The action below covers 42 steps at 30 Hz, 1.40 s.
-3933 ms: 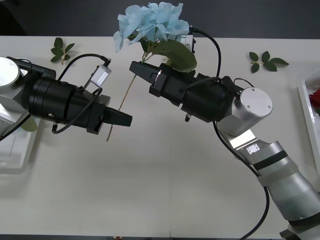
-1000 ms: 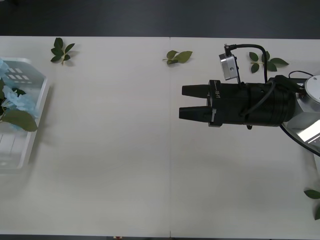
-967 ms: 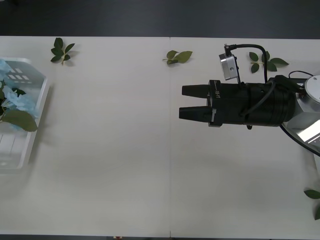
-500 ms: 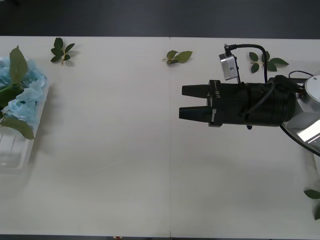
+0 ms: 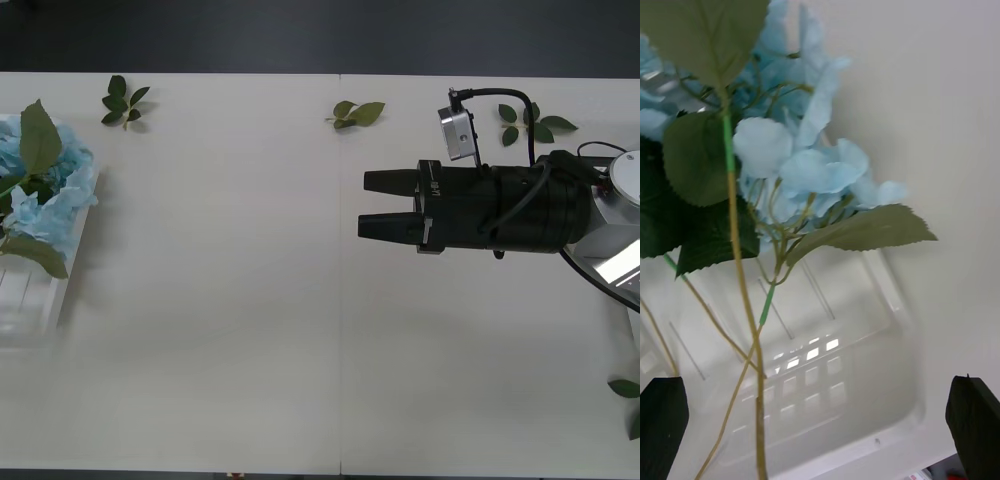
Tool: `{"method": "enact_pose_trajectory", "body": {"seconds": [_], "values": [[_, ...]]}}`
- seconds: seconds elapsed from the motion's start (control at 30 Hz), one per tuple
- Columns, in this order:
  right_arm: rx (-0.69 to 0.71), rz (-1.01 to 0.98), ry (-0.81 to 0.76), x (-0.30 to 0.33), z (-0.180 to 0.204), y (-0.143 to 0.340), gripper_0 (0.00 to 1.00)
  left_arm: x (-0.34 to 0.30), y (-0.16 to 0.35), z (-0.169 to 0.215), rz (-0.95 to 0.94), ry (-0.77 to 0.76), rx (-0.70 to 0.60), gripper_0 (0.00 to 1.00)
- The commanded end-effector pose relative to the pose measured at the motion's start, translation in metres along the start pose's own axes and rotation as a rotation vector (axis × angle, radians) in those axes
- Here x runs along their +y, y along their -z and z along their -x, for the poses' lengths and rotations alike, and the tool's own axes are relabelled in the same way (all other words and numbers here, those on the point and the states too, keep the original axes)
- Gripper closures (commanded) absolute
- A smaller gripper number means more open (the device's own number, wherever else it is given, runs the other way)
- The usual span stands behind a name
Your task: Put the red flowers into the right box and the blue flowers into the left box
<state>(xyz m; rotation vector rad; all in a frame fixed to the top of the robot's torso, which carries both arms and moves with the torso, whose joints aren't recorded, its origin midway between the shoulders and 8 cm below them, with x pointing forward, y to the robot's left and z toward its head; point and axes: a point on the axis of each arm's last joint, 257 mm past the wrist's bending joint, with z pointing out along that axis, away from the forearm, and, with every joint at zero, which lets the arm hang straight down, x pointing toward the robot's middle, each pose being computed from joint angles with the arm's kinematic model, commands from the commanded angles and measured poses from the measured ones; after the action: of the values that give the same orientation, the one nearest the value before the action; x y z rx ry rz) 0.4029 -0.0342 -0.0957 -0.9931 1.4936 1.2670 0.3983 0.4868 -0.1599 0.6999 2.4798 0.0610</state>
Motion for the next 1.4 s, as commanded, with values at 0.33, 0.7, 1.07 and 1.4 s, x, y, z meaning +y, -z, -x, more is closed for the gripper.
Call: {"method": "enact_pose_trajectory", "body": {"seconds": [0.33, 0.7, 1.07, 1.4], "values": [[-0.023, 0.032, 0.060, 0.013, 0.018, -0.005, 0.00, -0.098, 0.032, 0.047, -0.328, -0.513, -0.294, 0.00], [-0.023, 0.032, 0.060, 0.013, 0.018, -0.005, 0.00, -0.177, 0.034, 0.087, -0.571, -0.527, -0.488, 0.00], [-0.023, 0.032, 0.060, 0.013, 0.018, -0.005, 0.00, -0.256, 0.035, 0.123, -0.677, -0.626, -0.567, 0.00], [-0.023, 0.032, 0.060, 0.013, 0.018, -0.005, 0.00, -0.284, 0.043, 0.118, -0.772, -0.631, -0.573, 0.00]]}}
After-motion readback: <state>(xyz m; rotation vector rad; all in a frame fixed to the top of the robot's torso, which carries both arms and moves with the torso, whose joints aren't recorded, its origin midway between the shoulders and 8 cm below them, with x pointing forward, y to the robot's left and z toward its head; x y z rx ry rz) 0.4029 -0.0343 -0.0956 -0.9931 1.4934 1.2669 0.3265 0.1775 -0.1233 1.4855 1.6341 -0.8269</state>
